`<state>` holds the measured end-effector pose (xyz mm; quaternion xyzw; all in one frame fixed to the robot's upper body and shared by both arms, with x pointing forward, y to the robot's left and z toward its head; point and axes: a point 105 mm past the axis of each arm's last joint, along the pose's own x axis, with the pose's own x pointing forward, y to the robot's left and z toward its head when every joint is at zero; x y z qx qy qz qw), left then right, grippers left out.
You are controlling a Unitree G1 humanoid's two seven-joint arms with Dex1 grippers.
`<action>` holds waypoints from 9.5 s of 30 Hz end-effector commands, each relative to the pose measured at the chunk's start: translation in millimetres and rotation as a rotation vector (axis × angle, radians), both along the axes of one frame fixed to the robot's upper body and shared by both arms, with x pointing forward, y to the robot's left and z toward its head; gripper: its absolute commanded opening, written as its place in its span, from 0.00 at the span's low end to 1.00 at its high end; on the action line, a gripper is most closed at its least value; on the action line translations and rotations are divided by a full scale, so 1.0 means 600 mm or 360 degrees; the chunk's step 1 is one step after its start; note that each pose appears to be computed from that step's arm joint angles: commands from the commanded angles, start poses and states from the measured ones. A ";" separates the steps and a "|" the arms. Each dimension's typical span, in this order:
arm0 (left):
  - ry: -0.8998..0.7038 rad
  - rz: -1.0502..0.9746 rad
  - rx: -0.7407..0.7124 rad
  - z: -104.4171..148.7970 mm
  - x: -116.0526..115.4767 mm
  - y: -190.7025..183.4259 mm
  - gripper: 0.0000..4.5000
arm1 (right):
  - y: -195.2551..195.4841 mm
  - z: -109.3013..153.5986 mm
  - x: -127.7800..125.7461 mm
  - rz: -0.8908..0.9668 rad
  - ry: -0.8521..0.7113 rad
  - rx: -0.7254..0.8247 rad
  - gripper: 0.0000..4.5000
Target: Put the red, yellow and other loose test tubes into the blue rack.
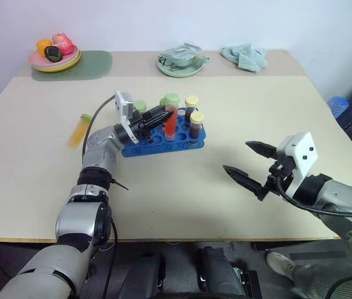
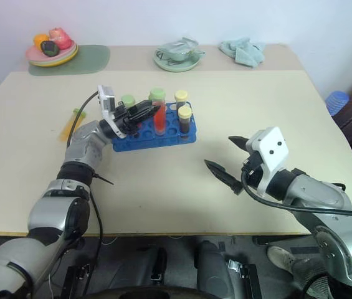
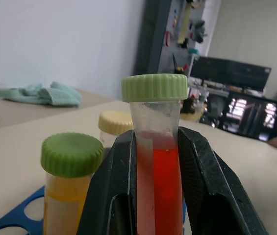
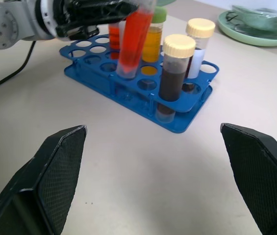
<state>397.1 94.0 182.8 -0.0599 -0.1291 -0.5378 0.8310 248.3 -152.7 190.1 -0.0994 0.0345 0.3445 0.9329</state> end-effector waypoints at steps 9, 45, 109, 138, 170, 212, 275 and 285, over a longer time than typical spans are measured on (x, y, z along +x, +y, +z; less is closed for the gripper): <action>-0.0099 0.0130 0.0231 -0.014 0.010 0.015 0.14 | 0.004 0.018 -0.002 -0.0004 -0.0073 0.0029 1.00; 0.0119 0.0960 -0.0883 0.141 0.036 0.237 0.14 | 0.012 0.023 0.025 0.0147 -0.0062 0.0038 1.00; 0.1249 0.1772 0.1102 0.061 0.038 0.351 0.99 | 0.127 0.095 0.069 0.0861 -0.0309 -0.0234 1.00; 0.1346 0.1966 0.1211 -0.038 0.048 0.351 0.99 | 0.113 0.097 0.048 0.0717 -0.0245 -0.0163 1.00; 0.0136 0.1161 -0.0112 0.174 0.029 0.268 0.17 | 0.099 0.087 0.057 0.0680 -0.0206 -0.0114 1.00; 0.0009 0.0095 0.0168 -0.060 0.008 -0.037 0.17 | 0.037 0.042 -0.007 -0.0029 -0.0183 -0.0028 1.00; -0.0101 0.0488 -0.0064 -0.095 -0.030 0.014 0.91 | 0.044 0.043 0.016 0.0127 -0.0180 -0.0038 1.00; -0.0162 0.0390 -0.0118 -0.016 -0.047 0.035 0.91 | 0.043 0.037 0.017 0.0141 -0.0173 -0.0033 1.00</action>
